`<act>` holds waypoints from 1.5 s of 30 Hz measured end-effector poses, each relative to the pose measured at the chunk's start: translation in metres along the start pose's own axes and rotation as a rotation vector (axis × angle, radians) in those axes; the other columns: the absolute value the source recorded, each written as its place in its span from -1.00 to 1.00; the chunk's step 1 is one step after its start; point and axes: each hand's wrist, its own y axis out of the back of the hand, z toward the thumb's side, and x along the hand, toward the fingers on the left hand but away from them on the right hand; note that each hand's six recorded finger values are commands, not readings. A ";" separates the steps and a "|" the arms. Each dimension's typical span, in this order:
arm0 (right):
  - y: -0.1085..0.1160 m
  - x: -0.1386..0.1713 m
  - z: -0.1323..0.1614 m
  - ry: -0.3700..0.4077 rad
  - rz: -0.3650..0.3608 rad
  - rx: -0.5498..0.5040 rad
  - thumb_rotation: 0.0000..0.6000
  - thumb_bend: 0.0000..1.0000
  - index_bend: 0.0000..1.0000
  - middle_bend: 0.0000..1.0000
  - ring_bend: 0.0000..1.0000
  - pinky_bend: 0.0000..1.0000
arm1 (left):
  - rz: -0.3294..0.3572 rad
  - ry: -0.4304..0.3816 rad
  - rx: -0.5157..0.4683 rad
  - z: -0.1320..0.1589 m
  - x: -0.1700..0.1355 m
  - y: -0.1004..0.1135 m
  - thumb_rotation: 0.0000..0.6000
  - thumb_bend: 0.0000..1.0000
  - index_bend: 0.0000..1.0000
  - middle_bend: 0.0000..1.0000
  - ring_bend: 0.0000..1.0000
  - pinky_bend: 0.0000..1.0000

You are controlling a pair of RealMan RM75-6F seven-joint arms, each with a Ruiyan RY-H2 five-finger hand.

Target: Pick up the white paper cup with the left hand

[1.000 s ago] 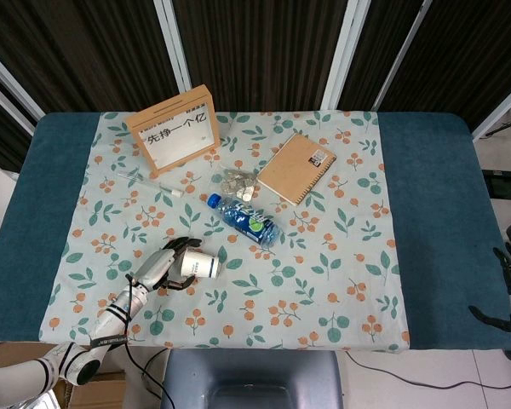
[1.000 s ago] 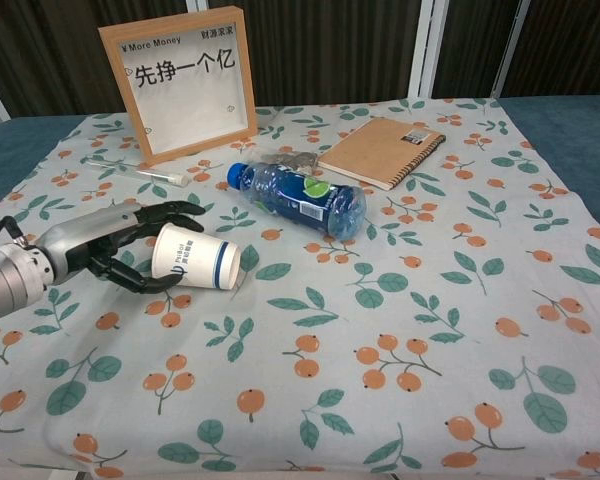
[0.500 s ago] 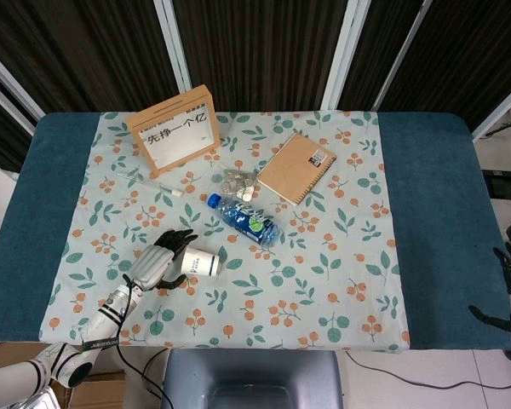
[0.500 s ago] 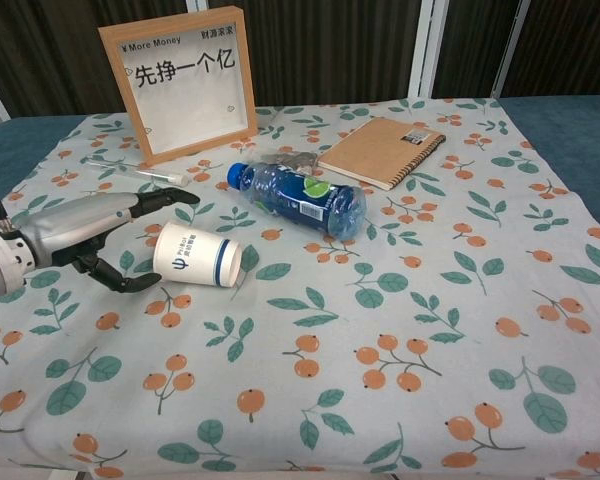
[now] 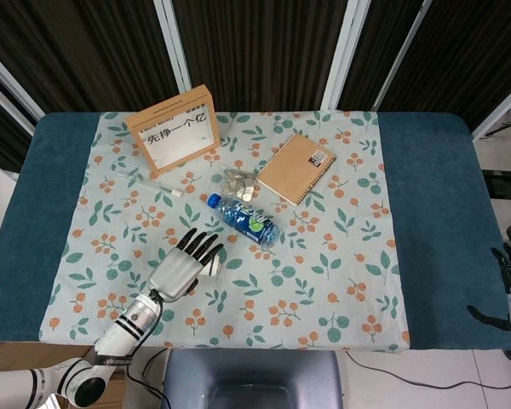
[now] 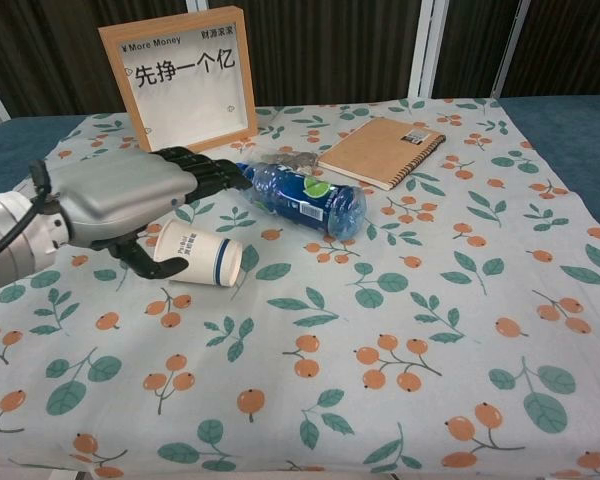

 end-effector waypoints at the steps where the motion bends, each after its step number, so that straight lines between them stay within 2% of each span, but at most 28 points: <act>1: -0.001 0.000 0.000 0.001 0.002 -0.001 1.00 -0.80 -1.00 -1.00 -1.00 -1.00 | -0.003 0.003 0.019 0.005 0.004 0.001 1.00 -0.34 -1.00 -1.00 -1.00 -1.00; 8: -0.001 0.000 -0.002 -0.003 0.005 -0.005 1.00 -0.80 -1.00 -1.00 -1.00 -1.00 | -0.072 0.040 0.076 0.019 0.026 -0.014 1.00 -0.34 -1.00 -0.99 -1.00 -1.00; 13: -0.001 -0.001 -0.006 -0.011 0.005 -0.008 1.00 -0.80 -1.00 -1.00 -1.00 -1.00 | -0.119 0.070 0.086 0.018 0.037 -0.024 1.00 -0.34 -0.96 -0.87 -1.00 -1.00; 21: -0.004 -0.003 -0.006 -0.013 0.017 -0.011 1.00 -0.80 -1.00 -1.00 -1.00 -1.00 | -0.146 0.086 0.136 0.012 0.041 -0.032 1.00 -0.34 -0.68 -0.58 -1.00 -1.00; 26: -0.004 -0.003 -0.005 -0.012 0.021 -0.008 1.00 -0.80 -1.00 -1.00 -1.00 -1.00 | -0.148 0.099 0.159 0.007 0.043 -0.037 1.00 -0.30 -0.45 -0.48 -1.00 -1.00; 33: -0.004 -0.003 -0.006 -0.018 0.023 -0.007 1.00 -0.80 -1.00 -1.00 -1.00 -1.00 | -0.115 0.106 0.165 0.005 0.043 -0.035 1.00 -0.23 -0.28 -0.36 -0.97 -1.00; 39: -0.003 -0.002 -0.006 -0.019 0.024 -0.005 1.00 -0.80 -1.00 -1.00 -1.00 -1.00 | -0.070 0.103 0.064 0.006 0.041 -0.028 1.00 -0.23 -0.26 -0.32 -0.93 -1.00; 42: -0.004 -0.002 -0.006 -0.018 0.027 -0.003 1.00 -0.80 -1.00 -1.00 -1.00 -1.00 | -0.039 0.099 -0.054 0.007 0.039 -0.022 1.00 -0.23 -0.27 -0.35 -0.93 -1.00; 45: -0.005 -0.002 -0.005 -0.017 0.030 -0.001 1.00 -0.80 -1.00 -1.00 -1.00 -1.00 | -0.009 0.097 -0.231 0.006 0.038 -0.016 1.00 -0.24 -0.27 -0.38 -0.97 -1.00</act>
